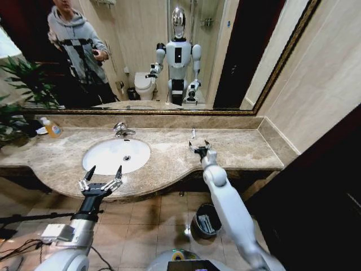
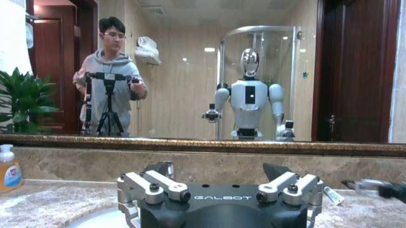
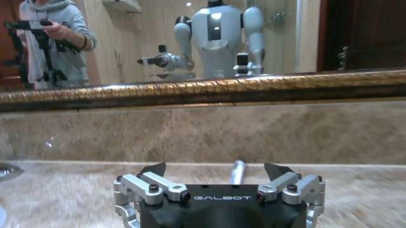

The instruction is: Pick up the trash from the sink and place it in the trash bin.

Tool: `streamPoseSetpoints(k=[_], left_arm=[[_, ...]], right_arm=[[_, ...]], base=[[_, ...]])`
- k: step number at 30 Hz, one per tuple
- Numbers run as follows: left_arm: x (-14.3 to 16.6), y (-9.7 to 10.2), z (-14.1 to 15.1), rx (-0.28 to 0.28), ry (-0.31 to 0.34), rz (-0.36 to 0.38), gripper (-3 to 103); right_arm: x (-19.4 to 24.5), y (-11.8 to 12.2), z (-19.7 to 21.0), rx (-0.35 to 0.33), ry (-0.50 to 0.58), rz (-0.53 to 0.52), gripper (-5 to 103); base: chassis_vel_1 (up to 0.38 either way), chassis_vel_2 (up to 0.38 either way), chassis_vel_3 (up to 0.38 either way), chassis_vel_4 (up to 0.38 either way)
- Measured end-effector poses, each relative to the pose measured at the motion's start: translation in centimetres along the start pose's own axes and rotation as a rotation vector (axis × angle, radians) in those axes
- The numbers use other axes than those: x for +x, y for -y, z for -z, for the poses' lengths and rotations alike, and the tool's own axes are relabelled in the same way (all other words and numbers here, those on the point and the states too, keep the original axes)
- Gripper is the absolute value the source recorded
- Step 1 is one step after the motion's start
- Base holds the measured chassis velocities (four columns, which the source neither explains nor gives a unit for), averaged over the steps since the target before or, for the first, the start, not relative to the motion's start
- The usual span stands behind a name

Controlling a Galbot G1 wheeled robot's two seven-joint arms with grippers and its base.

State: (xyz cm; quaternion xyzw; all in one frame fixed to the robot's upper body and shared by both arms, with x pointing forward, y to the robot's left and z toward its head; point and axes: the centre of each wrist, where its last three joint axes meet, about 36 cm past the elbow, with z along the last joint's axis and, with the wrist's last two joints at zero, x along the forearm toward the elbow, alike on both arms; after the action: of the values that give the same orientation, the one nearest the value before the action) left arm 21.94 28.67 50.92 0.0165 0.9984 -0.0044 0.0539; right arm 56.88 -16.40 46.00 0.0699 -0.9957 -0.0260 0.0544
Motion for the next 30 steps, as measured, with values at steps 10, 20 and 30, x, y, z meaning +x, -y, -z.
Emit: streamPoseSetpoints(k=[10, 20, 30], left_arm=[[0.0, 0.0, 0.0, 0.0, 0.0, 0.0, 100], [0.0, 0.0, 0.0, 0.0, 0.0, 0.0, 100], [0.0, 0.0, 0.0, 0.0, 0.0, 0.0, 100]], right_arm=[[-7.7, -0.5, -0.5, 0.067, -0.048, -0.048, 100], [-10.8, -0.8, -1.7, 0.08, -0.1, -0.079, 94], [-10.2, 2.4, -4.4, 0.073, -0.152, -0.149, 62]], base=[[0.0, 0.0, 0.0, 0.0], [0.0, 0.0, 0.0, 0.0], [0.0, 0.0, 0.0, 0.0]])
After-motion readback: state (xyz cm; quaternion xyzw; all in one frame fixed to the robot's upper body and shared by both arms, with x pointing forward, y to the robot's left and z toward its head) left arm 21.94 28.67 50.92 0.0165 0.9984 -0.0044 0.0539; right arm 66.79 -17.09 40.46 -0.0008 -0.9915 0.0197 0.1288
